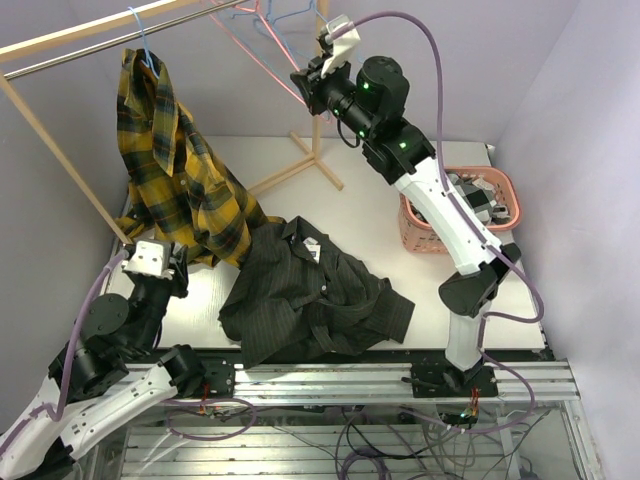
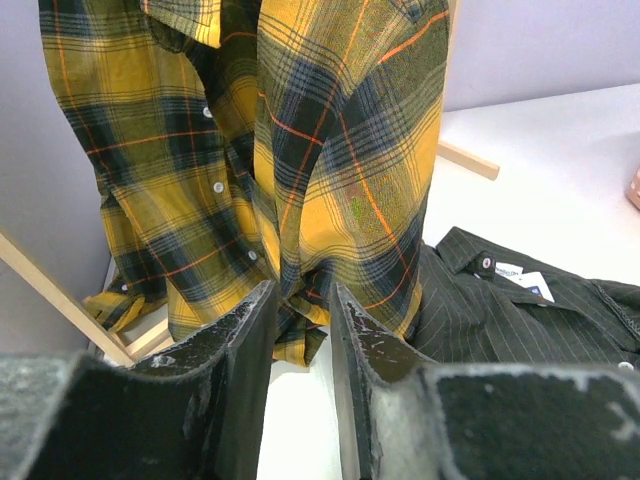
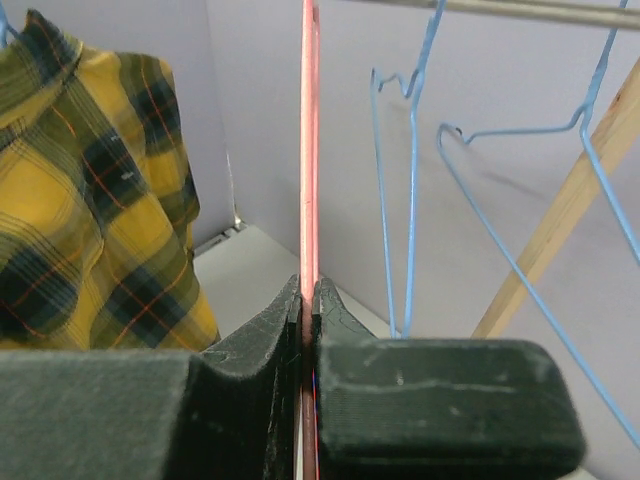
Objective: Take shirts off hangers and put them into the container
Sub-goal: Place the hanger at the clothesline.
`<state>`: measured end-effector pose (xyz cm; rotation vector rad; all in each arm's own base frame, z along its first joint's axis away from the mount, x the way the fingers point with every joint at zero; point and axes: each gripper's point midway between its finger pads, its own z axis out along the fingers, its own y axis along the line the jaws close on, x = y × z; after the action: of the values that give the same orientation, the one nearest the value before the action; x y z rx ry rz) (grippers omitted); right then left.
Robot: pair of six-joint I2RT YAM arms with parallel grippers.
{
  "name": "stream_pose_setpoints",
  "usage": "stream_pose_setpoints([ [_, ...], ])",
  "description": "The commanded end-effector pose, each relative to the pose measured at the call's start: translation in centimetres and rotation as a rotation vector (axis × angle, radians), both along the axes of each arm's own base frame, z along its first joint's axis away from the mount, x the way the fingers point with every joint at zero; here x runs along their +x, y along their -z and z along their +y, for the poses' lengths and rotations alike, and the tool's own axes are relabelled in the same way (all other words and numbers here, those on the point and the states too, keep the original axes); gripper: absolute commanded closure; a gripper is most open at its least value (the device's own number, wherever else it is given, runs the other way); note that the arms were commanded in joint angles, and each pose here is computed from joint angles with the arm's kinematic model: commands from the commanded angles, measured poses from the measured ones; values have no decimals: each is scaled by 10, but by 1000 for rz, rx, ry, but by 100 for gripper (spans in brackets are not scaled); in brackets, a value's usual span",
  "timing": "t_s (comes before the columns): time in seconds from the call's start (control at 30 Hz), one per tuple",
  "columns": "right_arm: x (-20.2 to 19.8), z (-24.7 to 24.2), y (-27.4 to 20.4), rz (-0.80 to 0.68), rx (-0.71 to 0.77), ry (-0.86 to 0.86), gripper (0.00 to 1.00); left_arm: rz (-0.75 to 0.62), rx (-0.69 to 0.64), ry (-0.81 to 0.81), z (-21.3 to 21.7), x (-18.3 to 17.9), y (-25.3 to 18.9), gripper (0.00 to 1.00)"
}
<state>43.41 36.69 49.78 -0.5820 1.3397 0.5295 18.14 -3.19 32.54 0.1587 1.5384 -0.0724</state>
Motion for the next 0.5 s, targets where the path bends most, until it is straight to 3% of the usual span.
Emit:
stream_pose_setpoints([
  [0.0, 7, 19, -10, -37, 48, -57, 100, -15, -31, -10, 0, 1, -3, 62],
  [0.47, 25, 62, 35, 41, 72, -137, 100, -21, -35, 11, -3, 1, -4, 63],
])
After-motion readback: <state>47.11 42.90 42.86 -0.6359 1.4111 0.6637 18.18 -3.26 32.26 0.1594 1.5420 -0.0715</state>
